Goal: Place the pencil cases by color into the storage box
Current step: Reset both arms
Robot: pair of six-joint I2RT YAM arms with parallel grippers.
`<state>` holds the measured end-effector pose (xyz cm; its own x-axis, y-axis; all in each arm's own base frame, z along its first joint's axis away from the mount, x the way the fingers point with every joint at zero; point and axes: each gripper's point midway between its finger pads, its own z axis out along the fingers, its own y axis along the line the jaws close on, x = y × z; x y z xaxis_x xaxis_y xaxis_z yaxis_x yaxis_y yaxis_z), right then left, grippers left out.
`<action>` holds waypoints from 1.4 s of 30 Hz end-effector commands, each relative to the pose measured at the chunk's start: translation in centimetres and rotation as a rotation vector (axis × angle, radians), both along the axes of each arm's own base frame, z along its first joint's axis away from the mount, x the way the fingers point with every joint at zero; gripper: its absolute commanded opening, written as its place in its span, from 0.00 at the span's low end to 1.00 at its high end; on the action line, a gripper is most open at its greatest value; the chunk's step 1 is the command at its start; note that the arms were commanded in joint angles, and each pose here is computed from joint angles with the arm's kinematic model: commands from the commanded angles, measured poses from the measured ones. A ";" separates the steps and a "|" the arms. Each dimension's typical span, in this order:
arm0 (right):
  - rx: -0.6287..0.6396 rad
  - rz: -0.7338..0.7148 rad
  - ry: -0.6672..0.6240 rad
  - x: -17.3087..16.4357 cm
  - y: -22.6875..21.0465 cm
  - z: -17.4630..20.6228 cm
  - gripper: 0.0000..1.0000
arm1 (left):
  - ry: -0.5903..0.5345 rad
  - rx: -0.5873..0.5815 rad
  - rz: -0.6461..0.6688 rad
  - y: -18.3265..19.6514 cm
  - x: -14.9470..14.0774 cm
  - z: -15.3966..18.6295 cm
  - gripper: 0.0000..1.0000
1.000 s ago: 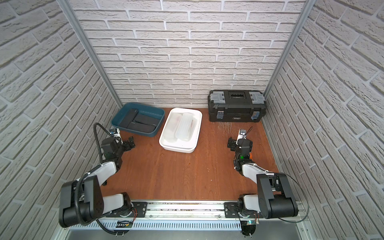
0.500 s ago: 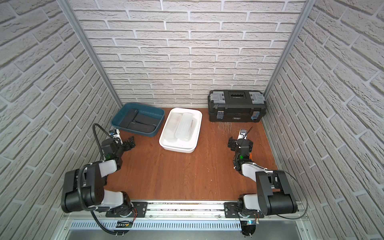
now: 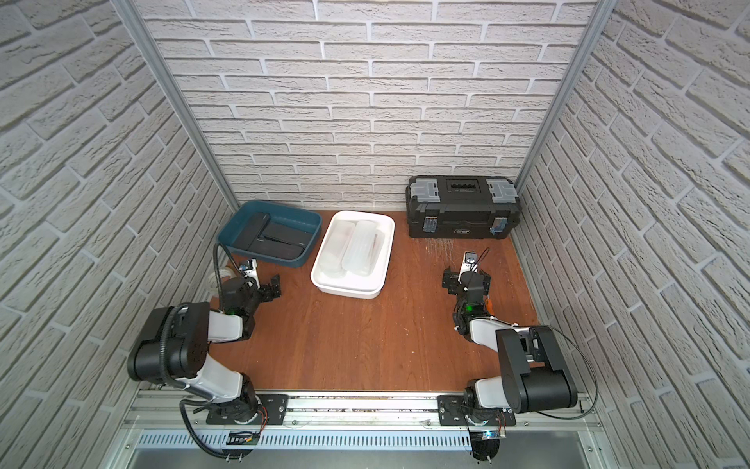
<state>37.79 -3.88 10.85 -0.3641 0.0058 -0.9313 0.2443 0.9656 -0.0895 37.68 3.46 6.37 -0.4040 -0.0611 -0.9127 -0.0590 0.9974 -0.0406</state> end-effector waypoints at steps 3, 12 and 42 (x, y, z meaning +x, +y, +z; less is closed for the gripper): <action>-0.012 0.073 -0.007 1.1 1.3 0.1 0.99 | -0.101 0.057 -0.012 0.0 1.6 2.8 0.98; -0.019 0.102 0.058 2.2 1.8 -0.8 0.99 | -0.064 0.068 0.016 0.2 2.1 2.5 0.98; -0.006 0.110 0.061 2.3 1.8 -0.9 0.99 | -0.064 0.072 0.014 0.2 2.1 2.5 0.98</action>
